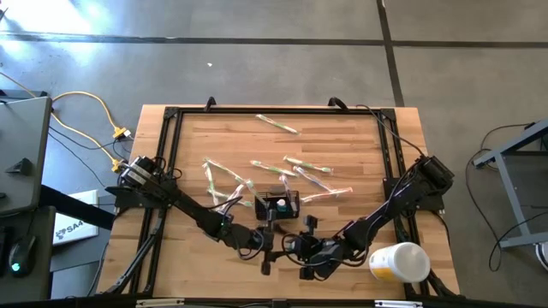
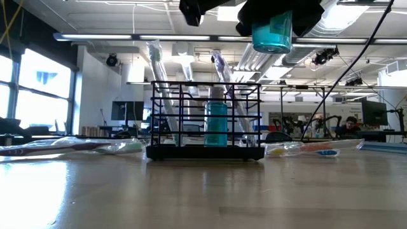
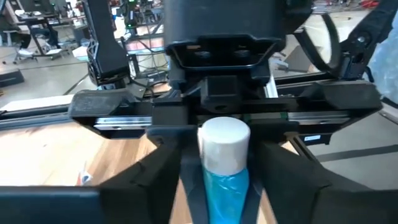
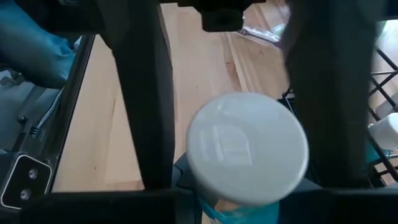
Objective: Pick & Place toothbrushing station
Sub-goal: Put the mouthwash into the wire organizer
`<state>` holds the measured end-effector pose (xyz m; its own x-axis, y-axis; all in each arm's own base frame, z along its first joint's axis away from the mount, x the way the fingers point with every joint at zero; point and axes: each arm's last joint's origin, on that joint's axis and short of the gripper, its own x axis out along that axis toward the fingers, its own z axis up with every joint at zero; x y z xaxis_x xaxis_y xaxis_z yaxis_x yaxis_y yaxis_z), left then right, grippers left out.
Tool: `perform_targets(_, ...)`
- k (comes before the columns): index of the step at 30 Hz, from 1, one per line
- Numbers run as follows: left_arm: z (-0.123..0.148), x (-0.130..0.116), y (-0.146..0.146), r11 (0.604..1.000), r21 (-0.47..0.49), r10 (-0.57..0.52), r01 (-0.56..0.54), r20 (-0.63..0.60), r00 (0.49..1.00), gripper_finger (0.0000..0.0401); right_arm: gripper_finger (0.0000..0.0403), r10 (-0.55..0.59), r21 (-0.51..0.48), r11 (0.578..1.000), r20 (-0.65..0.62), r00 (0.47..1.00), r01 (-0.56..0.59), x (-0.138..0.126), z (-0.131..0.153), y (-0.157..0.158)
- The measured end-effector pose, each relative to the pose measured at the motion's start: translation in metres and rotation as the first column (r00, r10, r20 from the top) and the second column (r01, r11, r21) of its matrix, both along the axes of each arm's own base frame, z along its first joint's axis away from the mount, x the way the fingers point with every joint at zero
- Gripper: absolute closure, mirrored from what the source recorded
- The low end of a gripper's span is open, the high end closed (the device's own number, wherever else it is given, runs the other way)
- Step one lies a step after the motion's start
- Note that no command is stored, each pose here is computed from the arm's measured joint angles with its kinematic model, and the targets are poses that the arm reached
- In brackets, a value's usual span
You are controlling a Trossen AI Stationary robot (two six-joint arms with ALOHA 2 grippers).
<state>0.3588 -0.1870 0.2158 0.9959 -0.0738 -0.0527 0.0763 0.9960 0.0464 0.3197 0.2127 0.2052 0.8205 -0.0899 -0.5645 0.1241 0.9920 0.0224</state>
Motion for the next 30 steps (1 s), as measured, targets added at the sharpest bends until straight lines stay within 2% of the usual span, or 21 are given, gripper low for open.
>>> perform_targets(5, -0.0001, 0.0001, -0.0003, 1.0, 0.0, -0.015, 0.015, 0.0, 1.0, 0.0292, 0.0341, 0.0, 0.0, 1.0, -0.003, 1.0, 0.0, -0.0002, -0.0003, -0.0001)
perform_targets(8, -0.0005, 0.0001, -0.0004, 1.0, 0.001, -0.015, 0.015, -0.002, 1.0, 0.0322, 0.0341, 0.0, -0.003, 1.0, -0.008, 1.0, 0.0, -0.0004, -0.0006, -0.0004)
perform_targets(24, 0.0001, 0.0002, -0.0004, 1.0, -0.003, -0.021, 0.021, 0.004, 1.0, 0.0322, 0.0341, 0.007, -0.002, 1.0, -0.019, 1.0, -0.007, -0.0007, -0.0009, -0.0005)
perform_targets(26, 0.0003, 0.0003, -0.0005, 1.0, -0.004, -0.021, 0.021, 0.006, 1.0, 0.03, 0.0341, 0.007, -0.001, 1.0, -0.019, 1.0, -0.007, -0.0007, -0.0009, -0.0004)
perform_targets(30, 0.0009, 0.0023, 0.003, 1.0, -0.003, -0.024, 0.024, 0.012, 1.0, 0.0221, 0.0341, 0.005, -0.002, 1.0, -0.02, 1.0, -0.005, -0.0006, -0.0009, -0.0008)
